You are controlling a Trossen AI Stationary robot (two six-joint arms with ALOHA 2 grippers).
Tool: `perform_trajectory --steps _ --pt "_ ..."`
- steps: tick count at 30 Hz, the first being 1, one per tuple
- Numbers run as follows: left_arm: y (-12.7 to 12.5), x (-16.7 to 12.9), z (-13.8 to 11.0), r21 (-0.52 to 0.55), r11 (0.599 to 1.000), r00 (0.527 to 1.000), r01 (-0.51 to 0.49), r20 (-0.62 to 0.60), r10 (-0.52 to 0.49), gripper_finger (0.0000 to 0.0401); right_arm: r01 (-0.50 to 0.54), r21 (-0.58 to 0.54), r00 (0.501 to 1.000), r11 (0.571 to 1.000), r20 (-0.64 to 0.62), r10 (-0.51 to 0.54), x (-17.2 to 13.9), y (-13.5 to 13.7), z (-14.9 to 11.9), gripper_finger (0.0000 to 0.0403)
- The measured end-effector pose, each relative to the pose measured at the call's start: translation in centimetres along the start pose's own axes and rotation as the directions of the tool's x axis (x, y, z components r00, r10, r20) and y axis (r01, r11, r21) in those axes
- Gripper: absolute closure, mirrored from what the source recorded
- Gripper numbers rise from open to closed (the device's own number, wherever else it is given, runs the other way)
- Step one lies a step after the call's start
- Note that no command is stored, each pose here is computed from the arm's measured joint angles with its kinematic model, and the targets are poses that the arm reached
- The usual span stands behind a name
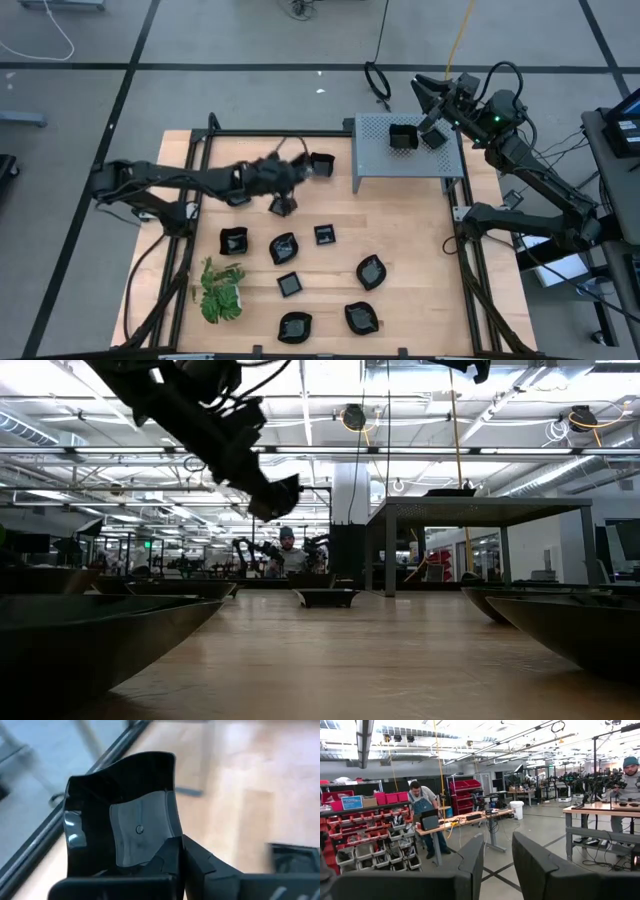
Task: Pick & Place Mini shaped plates
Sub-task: Move the black distorted square plate to the middle of the table
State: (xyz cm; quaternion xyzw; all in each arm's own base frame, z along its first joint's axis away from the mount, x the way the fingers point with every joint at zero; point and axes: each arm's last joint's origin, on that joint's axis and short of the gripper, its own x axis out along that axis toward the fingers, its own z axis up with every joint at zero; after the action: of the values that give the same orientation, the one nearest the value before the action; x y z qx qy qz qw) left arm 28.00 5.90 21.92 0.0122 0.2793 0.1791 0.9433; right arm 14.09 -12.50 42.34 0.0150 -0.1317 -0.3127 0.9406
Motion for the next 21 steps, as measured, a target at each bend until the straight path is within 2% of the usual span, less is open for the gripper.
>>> perform_trajectory --steps 6,9,14,21 --pt "-4.4 1.2 -0.7 0.138 0.983 0.993 0.117 -0.021 -0.115 0.0397 0.001 0.002 1.0 1.0 -0.007 -0.001 0.2 0.0 -0.2 0.0314" --pt "-6.4 1.9 0.1 0.238 0.958 0.987 0.157 -0.017 -0.158 0.0392 0.003 0.005 1.0 1.0 -0.021 -0.003 0.6 -0.1 -0.5 0.0314" --pt "-8.6 4.0 1.8 0.413 0.891 0.981 0.187 -0.032 -0.191 0.0397 0.006 0.04 0.998 0.999 -0.056 -0.004 1.4 -0.3 -1.3 0.0314" --pt "-8.9 8.4 3.1 0.579 0.768 0.961 0.276 -0.136 -0.243 0.0391 0.02 0.132 0.993 0.991 -0.117 -0.004 2.5 -0.5 -2.6 0.0314"
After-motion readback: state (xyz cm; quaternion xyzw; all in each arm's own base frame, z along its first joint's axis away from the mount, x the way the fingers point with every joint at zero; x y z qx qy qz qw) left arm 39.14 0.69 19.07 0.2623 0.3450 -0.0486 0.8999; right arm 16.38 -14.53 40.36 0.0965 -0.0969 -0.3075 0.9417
